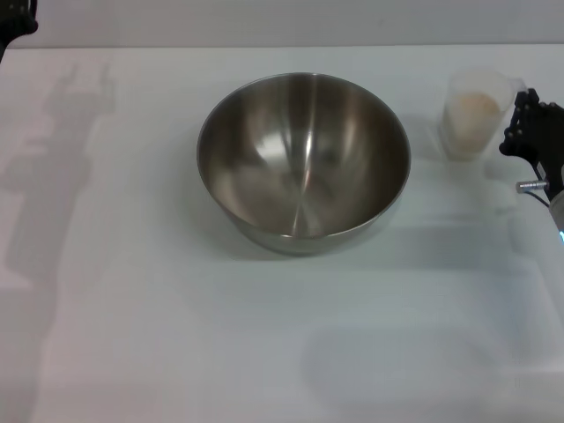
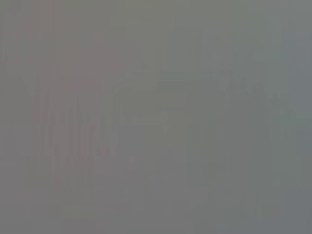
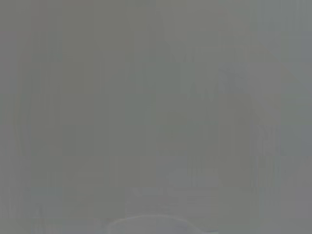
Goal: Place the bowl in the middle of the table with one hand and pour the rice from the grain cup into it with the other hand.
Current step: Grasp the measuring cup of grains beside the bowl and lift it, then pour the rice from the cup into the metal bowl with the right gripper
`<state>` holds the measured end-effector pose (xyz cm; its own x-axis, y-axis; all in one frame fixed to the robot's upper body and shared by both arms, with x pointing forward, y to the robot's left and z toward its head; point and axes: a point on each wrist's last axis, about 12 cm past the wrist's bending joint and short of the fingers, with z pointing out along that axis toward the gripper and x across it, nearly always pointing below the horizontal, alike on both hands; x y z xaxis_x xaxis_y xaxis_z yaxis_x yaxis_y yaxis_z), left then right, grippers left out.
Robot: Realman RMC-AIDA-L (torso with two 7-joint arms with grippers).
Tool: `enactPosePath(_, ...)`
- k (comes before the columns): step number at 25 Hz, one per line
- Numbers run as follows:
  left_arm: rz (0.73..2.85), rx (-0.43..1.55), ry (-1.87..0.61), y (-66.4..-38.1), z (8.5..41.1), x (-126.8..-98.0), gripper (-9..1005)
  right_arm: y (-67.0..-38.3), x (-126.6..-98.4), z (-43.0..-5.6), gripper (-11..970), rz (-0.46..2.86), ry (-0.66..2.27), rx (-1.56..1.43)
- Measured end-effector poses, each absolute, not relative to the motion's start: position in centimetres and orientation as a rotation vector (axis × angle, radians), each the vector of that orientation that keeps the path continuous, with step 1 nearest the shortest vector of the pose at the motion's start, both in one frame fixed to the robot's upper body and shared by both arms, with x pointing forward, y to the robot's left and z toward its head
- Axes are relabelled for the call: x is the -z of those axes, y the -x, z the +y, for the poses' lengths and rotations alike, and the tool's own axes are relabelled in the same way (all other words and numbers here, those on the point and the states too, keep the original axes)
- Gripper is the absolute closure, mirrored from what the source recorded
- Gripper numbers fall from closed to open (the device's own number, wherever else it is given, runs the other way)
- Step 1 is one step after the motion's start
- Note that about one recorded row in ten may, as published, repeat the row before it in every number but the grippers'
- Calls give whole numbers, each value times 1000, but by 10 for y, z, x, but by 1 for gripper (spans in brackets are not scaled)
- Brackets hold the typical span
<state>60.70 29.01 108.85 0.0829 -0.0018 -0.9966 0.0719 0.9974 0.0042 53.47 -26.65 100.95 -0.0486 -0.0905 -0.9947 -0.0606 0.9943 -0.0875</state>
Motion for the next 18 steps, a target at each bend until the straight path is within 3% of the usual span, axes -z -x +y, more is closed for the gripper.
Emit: enactPosePath(18, 1553, -20, 34, -578, 323, -1058, 546, -551, -1045, -253, 958, 1356, 319, 18)
